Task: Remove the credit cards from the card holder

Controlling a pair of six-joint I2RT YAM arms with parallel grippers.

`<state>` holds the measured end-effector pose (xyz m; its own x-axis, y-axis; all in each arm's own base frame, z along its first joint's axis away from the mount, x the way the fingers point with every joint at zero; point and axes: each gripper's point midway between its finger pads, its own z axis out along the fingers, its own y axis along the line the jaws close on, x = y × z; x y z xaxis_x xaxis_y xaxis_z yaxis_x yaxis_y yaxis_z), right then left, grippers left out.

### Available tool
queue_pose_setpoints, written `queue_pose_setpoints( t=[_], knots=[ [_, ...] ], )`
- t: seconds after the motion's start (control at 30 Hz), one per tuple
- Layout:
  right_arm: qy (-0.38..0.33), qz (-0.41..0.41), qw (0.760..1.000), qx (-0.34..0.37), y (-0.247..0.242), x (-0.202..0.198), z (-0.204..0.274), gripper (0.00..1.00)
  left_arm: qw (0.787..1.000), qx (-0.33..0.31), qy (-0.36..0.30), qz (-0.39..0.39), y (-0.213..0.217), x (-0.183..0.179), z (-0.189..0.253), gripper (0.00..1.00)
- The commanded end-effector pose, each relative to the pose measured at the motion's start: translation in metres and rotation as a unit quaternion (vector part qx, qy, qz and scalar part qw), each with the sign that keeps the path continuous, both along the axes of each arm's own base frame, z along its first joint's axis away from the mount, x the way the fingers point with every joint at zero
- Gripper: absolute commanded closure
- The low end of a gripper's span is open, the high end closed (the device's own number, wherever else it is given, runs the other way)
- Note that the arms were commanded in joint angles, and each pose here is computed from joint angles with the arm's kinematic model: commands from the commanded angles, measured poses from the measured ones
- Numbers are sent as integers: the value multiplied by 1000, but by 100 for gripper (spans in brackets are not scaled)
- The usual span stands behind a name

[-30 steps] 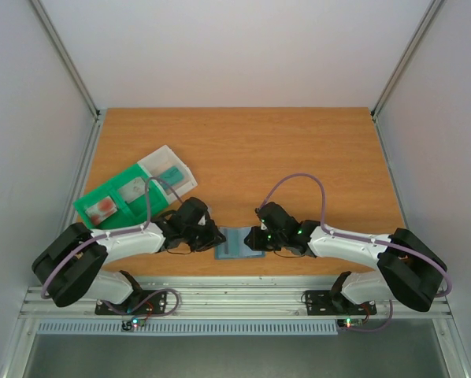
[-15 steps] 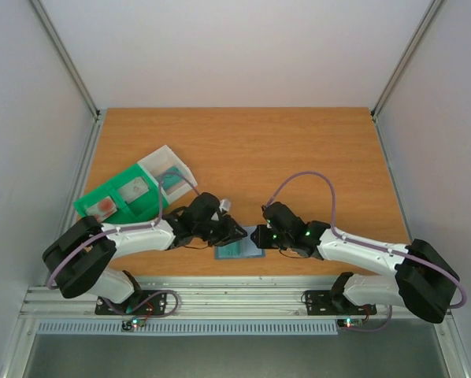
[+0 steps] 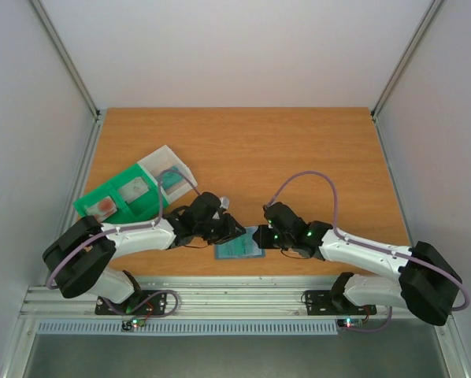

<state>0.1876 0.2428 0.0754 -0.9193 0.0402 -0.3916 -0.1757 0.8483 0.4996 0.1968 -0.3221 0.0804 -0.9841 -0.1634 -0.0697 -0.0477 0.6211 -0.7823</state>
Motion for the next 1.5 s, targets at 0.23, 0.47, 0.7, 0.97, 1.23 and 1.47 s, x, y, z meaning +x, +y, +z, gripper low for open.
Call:
queue_pose_setpoints(
  t=[0.23,0.47,0.7,0.97,1.23,1.47],
  knots=[
    [27,24,999,-24,14,2,-26,86,999,19,-5,43,29,12,-26,73],
    [42,8,998,-50,0,-3,-48,87,999,19,0,35,28,11,-33,72],
    [50,2,997,-58,-5,-6,-55,88,1000,10,8,27,22,11,-37,72],
    [51,2,997,-56,-4,-7,-56,88,1000,9,14,26,18,12,-46,72],
    [55,3,997,-56,-4,-8,-59,88,999,-29,23,22,7,13,-45,75],
    [55,4,997,-56,-4,-8,-59,88,999,-31,29,29,8,12,-47,99]
  ],
)
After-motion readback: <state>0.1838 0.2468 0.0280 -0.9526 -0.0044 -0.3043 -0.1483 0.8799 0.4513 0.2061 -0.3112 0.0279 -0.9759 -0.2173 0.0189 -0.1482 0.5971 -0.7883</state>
